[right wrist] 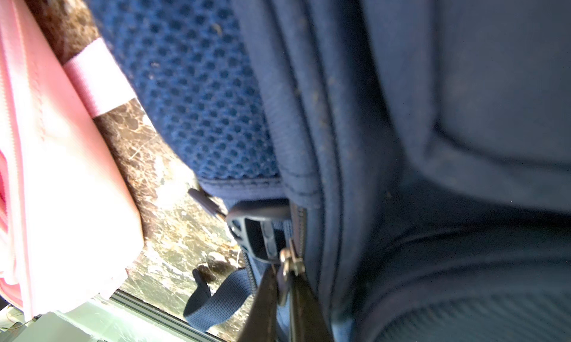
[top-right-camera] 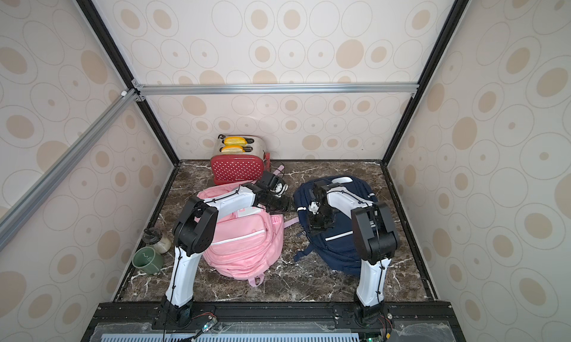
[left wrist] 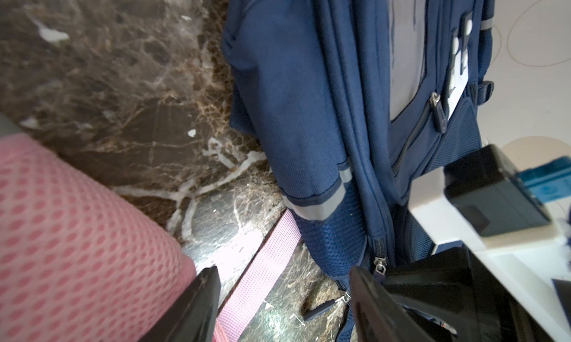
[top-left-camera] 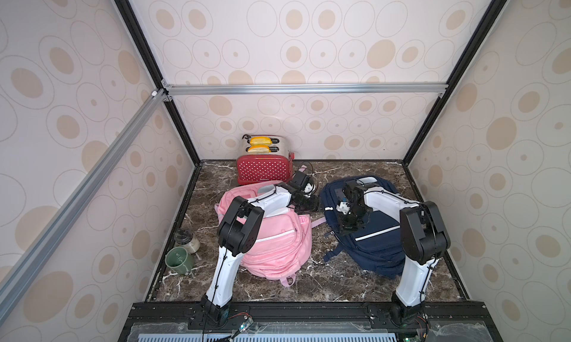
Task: Zip up the backpack
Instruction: Zip the zipper on the backpack.
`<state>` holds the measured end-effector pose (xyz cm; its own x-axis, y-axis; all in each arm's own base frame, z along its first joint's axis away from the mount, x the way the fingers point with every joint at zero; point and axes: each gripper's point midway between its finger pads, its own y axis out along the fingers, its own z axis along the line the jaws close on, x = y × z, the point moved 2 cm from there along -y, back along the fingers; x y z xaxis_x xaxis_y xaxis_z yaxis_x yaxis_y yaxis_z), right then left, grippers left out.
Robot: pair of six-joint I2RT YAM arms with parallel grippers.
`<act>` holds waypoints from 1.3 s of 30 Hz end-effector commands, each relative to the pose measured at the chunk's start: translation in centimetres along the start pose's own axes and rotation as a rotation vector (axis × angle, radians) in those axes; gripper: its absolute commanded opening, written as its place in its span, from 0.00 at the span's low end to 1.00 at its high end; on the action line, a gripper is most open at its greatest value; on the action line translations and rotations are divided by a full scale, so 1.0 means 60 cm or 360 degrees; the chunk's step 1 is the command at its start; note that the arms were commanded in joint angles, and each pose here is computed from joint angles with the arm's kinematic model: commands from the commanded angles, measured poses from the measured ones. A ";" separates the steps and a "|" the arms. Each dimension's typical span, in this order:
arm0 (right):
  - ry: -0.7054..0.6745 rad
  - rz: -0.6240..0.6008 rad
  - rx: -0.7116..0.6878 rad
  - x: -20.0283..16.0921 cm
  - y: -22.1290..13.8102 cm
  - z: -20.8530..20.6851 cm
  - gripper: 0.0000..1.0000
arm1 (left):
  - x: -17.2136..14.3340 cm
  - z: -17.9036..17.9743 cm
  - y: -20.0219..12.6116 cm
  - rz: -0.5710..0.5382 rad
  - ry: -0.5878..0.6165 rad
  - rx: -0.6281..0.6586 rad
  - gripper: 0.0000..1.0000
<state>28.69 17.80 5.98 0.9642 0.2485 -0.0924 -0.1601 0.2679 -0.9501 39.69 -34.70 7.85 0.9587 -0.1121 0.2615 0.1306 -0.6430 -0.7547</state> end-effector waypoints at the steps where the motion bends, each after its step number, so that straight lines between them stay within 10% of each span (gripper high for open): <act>1: -0.0001 0.0018 -0.0012 -0.010 -0.015 -0.001 0.09 | 0.012 -0.023 -0.025 -0.0041 0.0047 -0.0059 0.69; 39: -0.0129 -0.0173 0.0080 0.028 -0.077 0.043 0.00 | 0.009 -0.109 0.013 0.0047 -0.0223 -0.0439 0.67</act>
<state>30.20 18.90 9.49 0.9647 0.2628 -0.0176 -0.1046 0.3208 -0.9414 37.85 -39.72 8.09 0.9928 -0.0507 0.1083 0.0245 -0.8005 -0.5989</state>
